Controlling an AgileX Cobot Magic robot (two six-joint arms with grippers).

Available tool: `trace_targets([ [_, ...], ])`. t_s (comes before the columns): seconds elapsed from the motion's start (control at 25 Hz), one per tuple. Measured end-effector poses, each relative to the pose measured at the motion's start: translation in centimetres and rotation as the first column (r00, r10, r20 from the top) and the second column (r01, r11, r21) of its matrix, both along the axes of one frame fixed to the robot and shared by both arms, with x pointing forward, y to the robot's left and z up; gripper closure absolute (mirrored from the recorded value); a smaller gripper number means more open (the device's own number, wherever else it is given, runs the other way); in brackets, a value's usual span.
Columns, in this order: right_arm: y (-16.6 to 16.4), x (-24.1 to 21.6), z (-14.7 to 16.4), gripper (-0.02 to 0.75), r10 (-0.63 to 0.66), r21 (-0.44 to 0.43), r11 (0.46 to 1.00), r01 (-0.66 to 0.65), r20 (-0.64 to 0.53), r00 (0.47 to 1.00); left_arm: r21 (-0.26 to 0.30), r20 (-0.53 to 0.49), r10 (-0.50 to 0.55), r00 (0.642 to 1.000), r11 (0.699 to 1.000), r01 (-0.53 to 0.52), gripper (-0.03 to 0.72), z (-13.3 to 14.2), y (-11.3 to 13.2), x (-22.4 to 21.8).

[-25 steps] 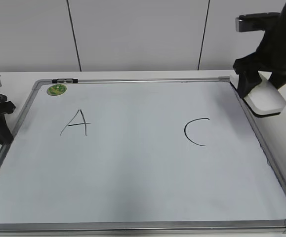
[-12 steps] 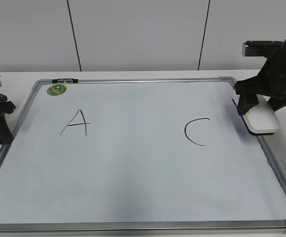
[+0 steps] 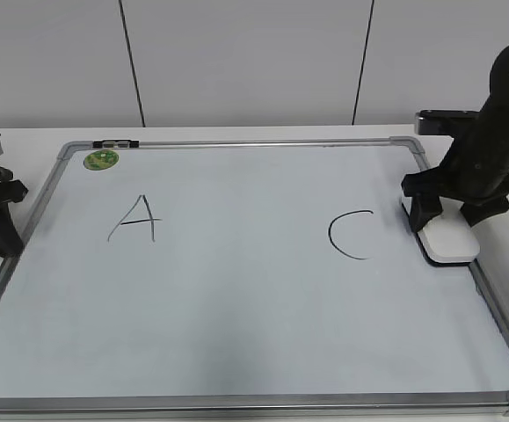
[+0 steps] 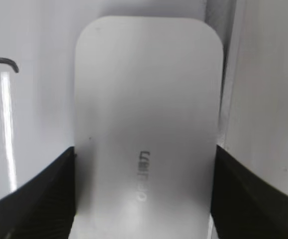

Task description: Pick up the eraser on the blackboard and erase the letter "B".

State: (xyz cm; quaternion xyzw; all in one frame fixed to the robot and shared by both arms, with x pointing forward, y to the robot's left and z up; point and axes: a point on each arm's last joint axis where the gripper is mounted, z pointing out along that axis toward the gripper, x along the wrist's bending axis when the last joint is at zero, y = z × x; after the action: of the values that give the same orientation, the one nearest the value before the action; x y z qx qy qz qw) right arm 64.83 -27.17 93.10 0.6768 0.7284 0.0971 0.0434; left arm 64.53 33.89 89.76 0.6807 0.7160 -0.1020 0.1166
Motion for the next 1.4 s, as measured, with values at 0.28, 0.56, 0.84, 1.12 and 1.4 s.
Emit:
trace_targets([
  [0.28,0.0,0.3,-0.4,0.19,-0.006,0.003,1.0,0.006,0.003,1.0,0.0,0.0,0.0,1.0,1.0,0.0,0.651,0.0,0.0,0.0],
  [0.56,0.3,1.2,0.5,0.094,-0.011,0.024,1.0,0.011,-0.013,1.0,0.0,0.0,0.0,1.0,1.0,0.0,0.648,0.0,0.0,0.0],
  [0.84,0.2,1.6,4.5,0.096,0.025,0.001,1.0,-0.025,-0.062,0.998,0.002,0.0,-0.001,1.0,1.0,0.001,0.612,0.0,0.0,0.0],
  [1.12,0.0,0.0,8.7,0.115,0.056,-0.01,0.998,-0.056,-0.038,0.998,0.029,0.065,-0.023,0.998,0.999,0.021,0.379,3.1,0.5,0.8],
  [1.4,-0.1,-2.0,13.5,0.141,0.064,-0.012,0.998,-0.064,0.051,0.997,0.043,0.16,-0.051,0.986,0.998,0.045,0.286,11.3,0.2,-1.0],
])
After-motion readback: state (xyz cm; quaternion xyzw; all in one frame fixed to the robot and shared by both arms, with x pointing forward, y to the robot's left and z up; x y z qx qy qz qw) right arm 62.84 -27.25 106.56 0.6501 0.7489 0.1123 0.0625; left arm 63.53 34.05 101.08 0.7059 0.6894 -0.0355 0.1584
